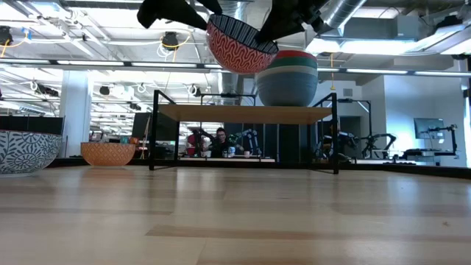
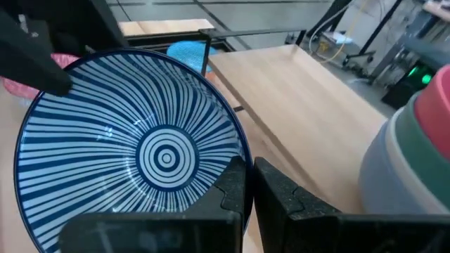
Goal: Place and stack bowls onto a shelf
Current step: Put the patterned blue bowl on the shelf
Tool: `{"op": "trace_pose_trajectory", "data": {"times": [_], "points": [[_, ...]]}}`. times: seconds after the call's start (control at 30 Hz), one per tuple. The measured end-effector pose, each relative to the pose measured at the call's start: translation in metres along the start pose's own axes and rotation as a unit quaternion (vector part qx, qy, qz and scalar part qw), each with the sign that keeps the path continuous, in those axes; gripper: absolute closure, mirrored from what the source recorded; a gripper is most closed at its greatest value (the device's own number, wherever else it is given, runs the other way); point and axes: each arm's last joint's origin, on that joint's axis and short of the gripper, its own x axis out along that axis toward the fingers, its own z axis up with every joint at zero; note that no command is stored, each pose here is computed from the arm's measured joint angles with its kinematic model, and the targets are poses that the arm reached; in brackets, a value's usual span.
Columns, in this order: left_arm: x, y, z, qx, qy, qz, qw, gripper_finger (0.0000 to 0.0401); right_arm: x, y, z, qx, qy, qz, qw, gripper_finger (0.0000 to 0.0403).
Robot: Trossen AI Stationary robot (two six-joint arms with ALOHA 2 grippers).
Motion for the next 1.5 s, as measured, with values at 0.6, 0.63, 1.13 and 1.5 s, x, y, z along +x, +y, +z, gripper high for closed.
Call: {"op": "trace_pose_trajectory", "data": {"times": [0.6,0.63,1.13,1.5], "points": [[0.062,0.007,-0.033,0.008,0.063,0.064,0.996,0.0223,0.013,0.015,-0.019,-0.066,0.047,0.025,0.996,0.0364],[0.066,0.006,-0.038,0.004,0.074,0.062,0.995,0.0223,0.017,0.018,-0.024,-0.053,0.061,0.036,0.996,0.0364],[0.100,-0.004,-0.114,-0.059,0.274,0.042,0.959,0.0223,0.050,0.063,-0.087,-0.001,0.218,0.111,0.970,0.0361],[0.102,-0.004,-0.125,-0.028,0.297,0.044,0.953,0.0264,0.054,0.065,-0.092,-0.002,0.243,0.139,0.960,0.0322]]}}
